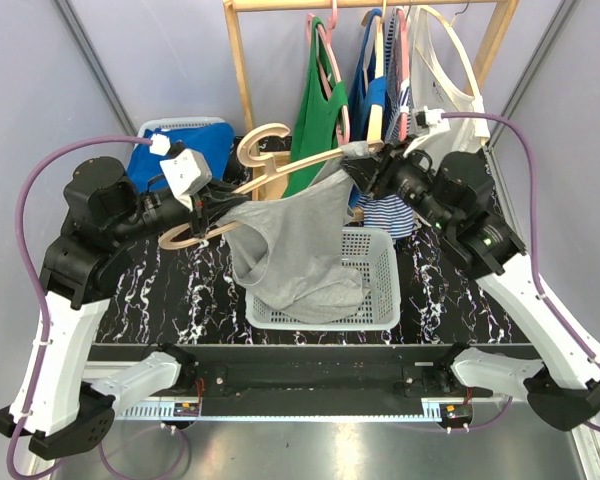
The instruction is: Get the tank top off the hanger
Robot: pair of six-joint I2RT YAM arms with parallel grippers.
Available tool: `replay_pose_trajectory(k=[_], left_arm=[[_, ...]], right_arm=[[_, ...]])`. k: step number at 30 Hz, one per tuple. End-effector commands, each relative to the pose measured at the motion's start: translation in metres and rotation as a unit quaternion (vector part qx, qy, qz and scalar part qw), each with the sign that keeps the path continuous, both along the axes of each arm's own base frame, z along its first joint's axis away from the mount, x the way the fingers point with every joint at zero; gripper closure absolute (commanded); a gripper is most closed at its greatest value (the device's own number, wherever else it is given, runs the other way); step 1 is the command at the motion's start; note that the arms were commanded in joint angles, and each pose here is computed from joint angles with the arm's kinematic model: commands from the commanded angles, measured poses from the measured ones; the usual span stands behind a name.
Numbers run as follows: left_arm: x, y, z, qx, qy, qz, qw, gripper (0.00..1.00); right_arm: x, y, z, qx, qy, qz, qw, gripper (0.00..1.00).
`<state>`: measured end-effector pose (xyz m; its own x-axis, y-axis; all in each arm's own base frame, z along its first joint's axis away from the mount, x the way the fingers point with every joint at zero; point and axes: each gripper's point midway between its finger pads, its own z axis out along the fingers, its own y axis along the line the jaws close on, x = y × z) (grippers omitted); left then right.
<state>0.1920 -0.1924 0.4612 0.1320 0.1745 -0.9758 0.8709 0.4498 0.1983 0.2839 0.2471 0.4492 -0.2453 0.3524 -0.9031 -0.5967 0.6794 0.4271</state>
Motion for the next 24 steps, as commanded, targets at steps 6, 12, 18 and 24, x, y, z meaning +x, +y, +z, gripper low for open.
replay_pose_trajectory(k=[6,12,18,24], left_arm=[[-0.005,0.003,0.012,-0.005,-0.044,0.001,0.999,1.0],[-0.01,0.005,0.006,0.003,-0.045,-0.004,0.999,1.0],[-0.031,0.005,0.002,0.017,-0.057,-0.044,0.997,1.0],[-0.032,0.008,-0.001,0.022,-0.057,-0.035,0.997,1.0]], right_arm=[[-0.003,-0.072,-0.003,-0.032,-0.014,-0.155,0.987,0.65],[0.009,-0.103,-0.005,-0.049,-0.006,-0.244,0.968,0.73],[0.023,-0.127,-0.01,-0.068,0.01,-0.324,0.944,0.79],[0.012,-0.083,-0.008,-0.058,-0.002,-0.2,0.978,0.58]])
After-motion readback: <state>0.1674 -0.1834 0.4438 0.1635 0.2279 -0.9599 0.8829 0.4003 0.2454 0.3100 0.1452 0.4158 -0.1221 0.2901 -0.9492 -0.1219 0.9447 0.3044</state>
